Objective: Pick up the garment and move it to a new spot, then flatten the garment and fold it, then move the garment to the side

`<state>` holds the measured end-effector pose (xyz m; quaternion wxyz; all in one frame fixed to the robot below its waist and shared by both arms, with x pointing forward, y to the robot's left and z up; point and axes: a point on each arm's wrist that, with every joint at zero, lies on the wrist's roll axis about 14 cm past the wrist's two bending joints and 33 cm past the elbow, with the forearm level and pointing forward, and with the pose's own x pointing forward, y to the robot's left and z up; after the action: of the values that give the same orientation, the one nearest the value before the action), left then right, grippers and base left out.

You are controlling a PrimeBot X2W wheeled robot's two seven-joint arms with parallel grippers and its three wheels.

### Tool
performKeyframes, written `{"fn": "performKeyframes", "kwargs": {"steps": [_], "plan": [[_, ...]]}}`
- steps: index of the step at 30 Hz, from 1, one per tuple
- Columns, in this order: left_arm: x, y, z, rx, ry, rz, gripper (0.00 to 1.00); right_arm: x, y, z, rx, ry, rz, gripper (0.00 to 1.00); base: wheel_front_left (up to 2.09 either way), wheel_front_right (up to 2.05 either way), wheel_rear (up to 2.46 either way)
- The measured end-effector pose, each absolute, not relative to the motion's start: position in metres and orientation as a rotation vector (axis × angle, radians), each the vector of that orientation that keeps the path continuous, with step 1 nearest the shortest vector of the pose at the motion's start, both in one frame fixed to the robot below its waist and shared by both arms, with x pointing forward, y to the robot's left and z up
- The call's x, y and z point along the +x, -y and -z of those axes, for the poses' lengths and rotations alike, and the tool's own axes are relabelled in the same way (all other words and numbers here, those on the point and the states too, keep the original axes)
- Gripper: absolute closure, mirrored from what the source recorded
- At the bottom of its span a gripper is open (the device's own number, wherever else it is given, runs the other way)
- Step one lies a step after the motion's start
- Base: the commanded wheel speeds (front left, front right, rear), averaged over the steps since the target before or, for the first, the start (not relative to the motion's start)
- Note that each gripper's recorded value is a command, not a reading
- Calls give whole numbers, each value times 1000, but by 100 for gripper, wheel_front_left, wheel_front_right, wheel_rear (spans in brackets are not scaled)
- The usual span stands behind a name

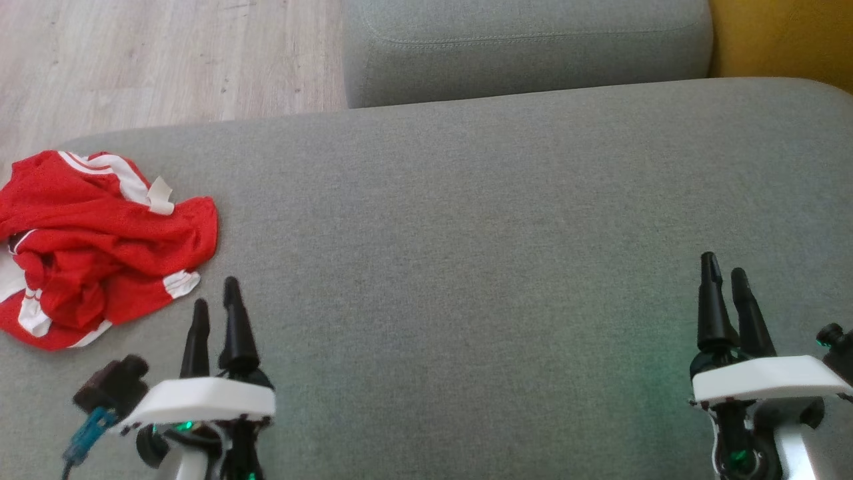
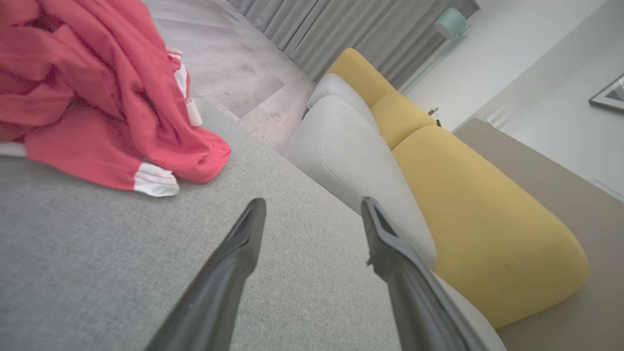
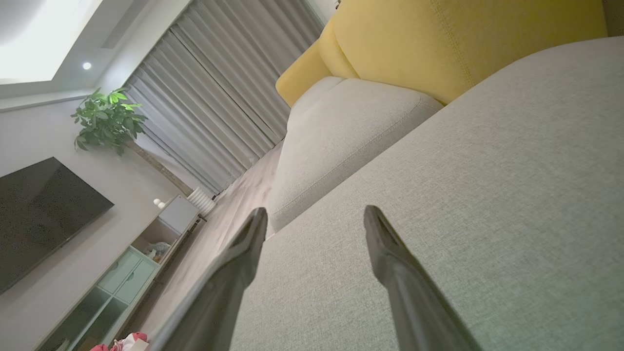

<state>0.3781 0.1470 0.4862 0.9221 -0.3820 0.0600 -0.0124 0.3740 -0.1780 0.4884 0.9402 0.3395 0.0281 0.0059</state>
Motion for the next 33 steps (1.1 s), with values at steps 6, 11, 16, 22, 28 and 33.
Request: {"fn": "performKeyframes", "kwargs": {"steps": [6,11,16,22,28,33], "plan": [[382,-135,-491,-663,-118,64,0,374,173,-489,622,-55,-31,0,0,0,0],[382,-130,-489,-564,-124,77,0,376,168,-492,547,-43,-53,0,0,0,0],[384,-122,-493,-472,-112,100,0,377,165,-498,475,-21,-70,0,0,0,0],[385,-116,-494,-358,-97,122,0,378,161,-502,385,-1,-91,0,0,0,0],[387,-109,-499,-248,-65,144,0,379,156,-506,298,17,-112,0,0,0,0],[387,-102,-502,-174,-43,164,0,379,154,-507,227,24,-125,0,0,0,0]]}}
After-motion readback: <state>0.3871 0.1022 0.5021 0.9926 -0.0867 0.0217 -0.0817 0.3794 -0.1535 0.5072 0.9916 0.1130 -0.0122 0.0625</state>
